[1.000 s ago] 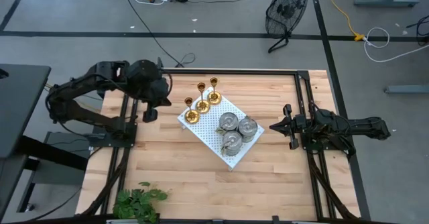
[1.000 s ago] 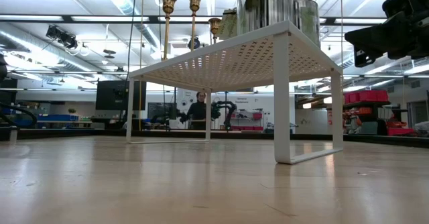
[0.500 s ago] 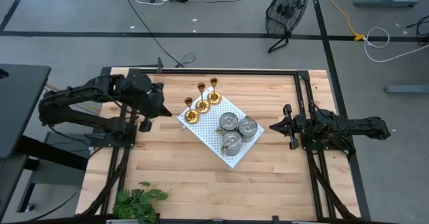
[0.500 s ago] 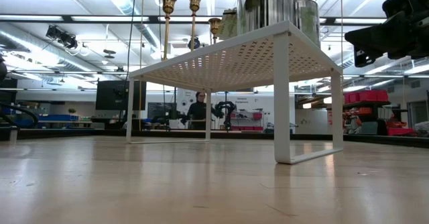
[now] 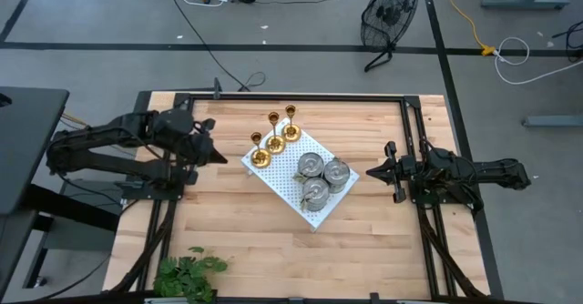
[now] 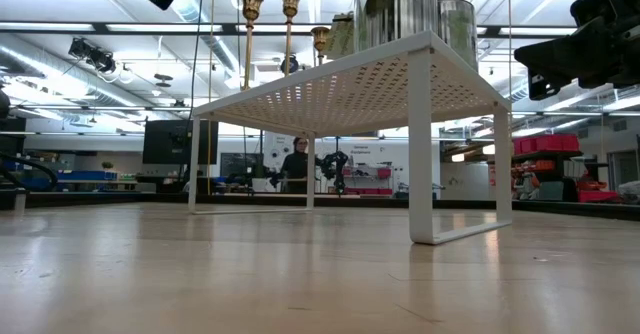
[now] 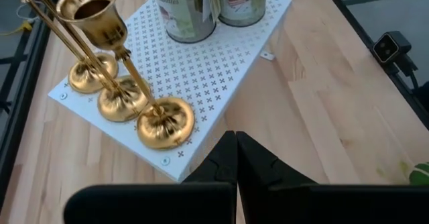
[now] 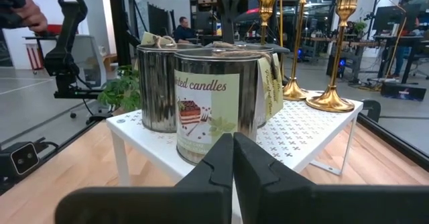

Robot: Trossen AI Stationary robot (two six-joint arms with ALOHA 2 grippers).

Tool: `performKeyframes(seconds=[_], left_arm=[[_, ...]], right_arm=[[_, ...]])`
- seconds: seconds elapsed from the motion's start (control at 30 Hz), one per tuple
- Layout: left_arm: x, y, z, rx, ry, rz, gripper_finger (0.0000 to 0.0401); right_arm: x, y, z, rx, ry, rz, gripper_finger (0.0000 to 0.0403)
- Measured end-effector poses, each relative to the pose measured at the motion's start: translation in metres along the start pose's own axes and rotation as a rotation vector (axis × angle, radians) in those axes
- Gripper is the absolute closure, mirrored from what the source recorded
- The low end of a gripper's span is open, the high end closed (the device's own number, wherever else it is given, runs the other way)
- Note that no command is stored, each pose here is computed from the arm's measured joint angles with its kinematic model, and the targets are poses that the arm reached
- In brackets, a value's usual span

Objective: Pick & Place candle stick holders
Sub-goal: Return to Home Position

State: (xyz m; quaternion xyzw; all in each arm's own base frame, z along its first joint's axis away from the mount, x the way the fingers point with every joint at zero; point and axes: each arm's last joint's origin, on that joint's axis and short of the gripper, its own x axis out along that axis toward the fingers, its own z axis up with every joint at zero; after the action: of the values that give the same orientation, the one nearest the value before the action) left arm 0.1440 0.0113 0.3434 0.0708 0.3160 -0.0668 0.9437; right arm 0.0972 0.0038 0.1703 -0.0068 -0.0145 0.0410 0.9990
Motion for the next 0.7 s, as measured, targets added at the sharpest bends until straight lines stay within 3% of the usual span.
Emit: performKeyframes(seconds=[0.33,0.7], left_arm=[[-0.004,-0.005,-0.016,0.015,-0.112,0.009,0.0401],[0.026,-0.020,-0.051,0.024,-0.265,-0.030,0.0401]], right_arm=[[0.000,0.000,0.000,0.000,0.000,0.000,0.0387],[0.000,0.000,0.000,0.000,0.000,0.000,0.0387]])
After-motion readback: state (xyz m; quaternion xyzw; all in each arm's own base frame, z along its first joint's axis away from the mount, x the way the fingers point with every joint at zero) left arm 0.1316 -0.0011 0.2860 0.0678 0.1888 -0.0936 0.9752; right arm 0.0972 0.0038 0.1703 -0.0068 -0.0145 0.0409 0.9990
